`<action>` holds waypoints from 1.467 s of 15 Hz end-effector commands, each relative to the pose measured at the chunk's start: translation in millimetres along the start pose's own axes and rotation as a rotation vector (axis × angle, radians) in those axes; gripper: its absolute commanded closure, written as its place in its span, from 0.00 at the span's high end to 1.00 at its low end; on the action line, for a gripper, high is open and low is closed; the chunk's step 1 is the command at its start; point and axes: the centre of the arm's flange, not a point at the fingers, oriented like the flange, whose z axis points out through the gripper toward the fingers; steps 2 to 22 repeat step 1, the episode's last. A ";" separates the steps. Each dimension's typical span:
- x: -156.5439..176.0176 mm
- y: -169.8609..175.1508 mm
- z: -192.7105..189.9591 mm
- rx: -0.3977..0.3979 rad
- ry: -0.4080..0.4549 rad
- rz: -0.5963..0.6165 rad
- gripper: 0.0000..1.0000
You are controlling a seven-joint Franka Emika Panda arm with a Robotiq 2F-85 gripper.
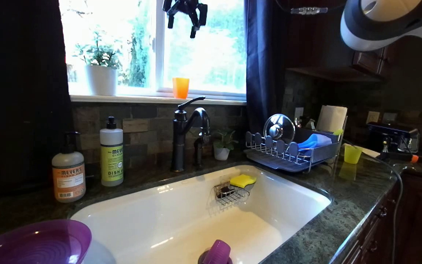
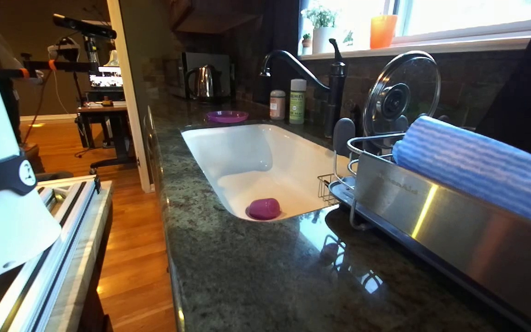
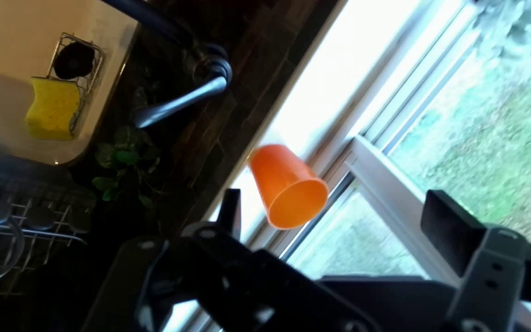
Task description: Put the orange cup onto the windowsill
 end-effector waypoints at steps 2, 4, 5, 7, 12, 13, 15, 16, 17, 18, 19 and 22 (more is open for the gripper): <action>-11.2 -2.1 -9.4 0.014 -0.010 -0.035 1.00; -11.2 -2.1 -9.4 0.014 -0.010 -0.035 1.00; -11.2 -2.1 -9.4 0.014 -0.010 -0.035 1.00; -11.2 -2.1 -9.4 0.014 -0.010 -0.035 1.00; -11.2 -2.1 -9.4 0.014 -0.010 -0.035 1.00; -11.2 -2.1 -9.4 0.014 -0.010 -0.035 1.00; -11.2 -2.1 -9.4 0.014 -0.010 -0.035 1.00; -11.2 -2.1 -9.4 0.014 -0.010 -0.035 1.00; -11.2 -2.1 -9.4 0.014 -0.010 -0.035 1.00; -11.2 -2.1 -9.4 0.014 -0.010 -0.035 1.00; -11.2 -2.1 -9.4 0.014 -0.010 -0.035 1.00; -11.2 -2.1 -9.4 0.014 -0.010 -0.035 1.00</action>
